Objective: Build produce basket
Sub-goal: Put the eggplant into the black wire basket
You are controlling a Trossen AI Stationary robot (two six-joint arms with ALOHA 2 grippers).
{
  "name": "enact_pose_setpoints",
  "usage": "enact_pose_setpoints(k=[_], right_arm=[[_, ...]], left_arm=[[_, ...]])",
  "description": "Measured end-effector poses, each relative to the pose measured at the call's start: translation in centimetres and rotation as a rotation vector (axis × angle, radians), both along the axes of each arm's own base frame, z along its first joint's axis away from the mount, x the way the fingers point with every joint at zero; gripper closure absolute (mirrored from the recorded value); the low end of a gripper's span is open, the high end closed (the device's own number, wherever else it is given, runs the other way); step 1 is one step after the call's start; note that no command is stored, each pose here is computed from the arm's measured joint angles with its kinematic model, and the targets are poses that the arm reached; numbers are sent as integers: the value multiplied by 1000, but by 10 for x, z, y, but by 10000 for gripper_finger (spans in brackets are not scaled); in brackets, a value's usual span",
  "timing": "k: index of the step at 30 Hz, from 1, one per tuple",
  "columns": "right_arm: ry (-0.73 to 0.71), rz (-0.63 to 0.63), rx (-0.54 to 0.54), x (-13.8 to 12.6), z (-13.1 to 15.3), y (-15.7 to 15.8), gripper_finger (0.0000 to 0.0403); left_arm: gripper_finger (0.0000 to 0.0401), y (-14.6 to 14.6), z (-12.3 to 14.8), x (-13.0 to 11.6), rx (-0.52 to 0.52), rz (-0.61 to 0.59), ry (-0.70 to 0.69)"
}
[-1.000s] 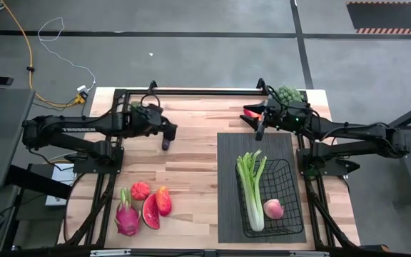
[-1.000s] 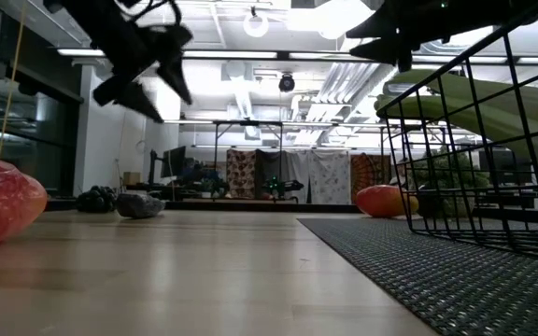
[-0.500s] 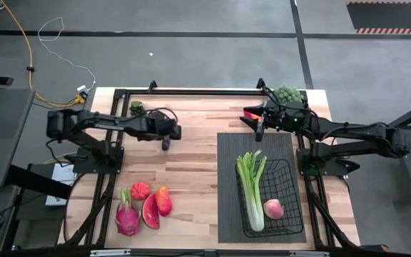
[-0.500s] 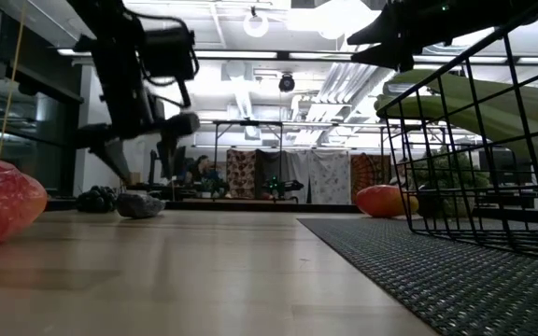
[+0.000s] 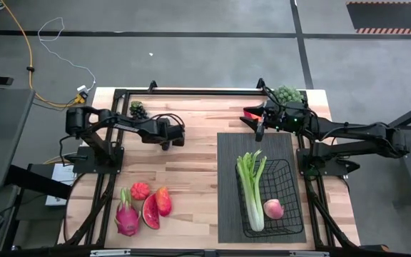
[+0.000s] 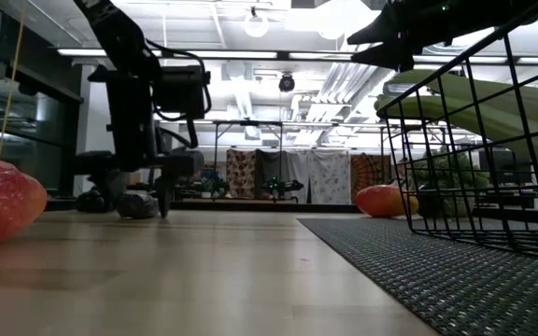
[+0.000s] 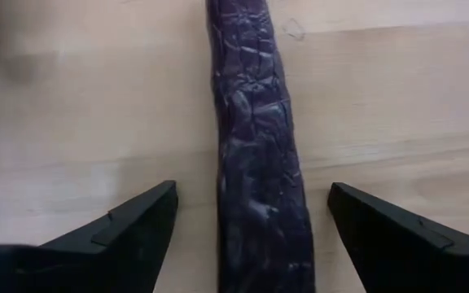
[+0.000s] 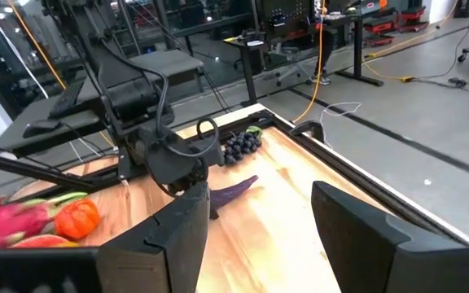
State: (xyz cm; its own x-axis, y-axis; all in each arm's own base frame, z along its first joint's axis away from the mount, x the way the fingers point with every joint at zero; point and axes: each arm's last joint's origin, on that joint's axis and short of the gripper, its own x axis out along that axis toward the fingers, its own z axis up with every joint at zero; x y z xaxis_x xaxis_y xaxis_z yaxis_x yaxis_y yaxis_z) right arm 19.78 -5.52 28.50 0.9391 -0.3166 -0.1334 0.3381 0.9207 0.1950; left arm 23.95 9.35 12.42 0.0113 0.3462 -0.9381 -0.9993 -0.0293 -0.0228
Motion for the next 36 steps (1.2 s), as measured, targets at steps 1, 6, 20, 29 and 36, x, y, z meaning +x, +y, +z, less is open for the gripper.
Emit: enact_pose_setpoints(k=[1, 6, 20, 29, 36], right_arm=[[-1, -1, 6, 0, 0, 0, 194], [-2, -3, 20, 0, 0, 0, 194], [-41, 46, 8, 1, 4, 2, 194], [-182, 143, 78, 4, 14, 4, 194], [-297, 235, 66, 15, 26, 11, 194]], left_arm=[[100, 0, -1, 1, -1, 0, 0], [164, 0, 1, 2, -4, -5, -21], [308, 0, 97, -6, 371, -358, -339], [303, -20, 184, 7, 781, -737, -864], [304, -32, 204, 27, 836, -874, -872]])
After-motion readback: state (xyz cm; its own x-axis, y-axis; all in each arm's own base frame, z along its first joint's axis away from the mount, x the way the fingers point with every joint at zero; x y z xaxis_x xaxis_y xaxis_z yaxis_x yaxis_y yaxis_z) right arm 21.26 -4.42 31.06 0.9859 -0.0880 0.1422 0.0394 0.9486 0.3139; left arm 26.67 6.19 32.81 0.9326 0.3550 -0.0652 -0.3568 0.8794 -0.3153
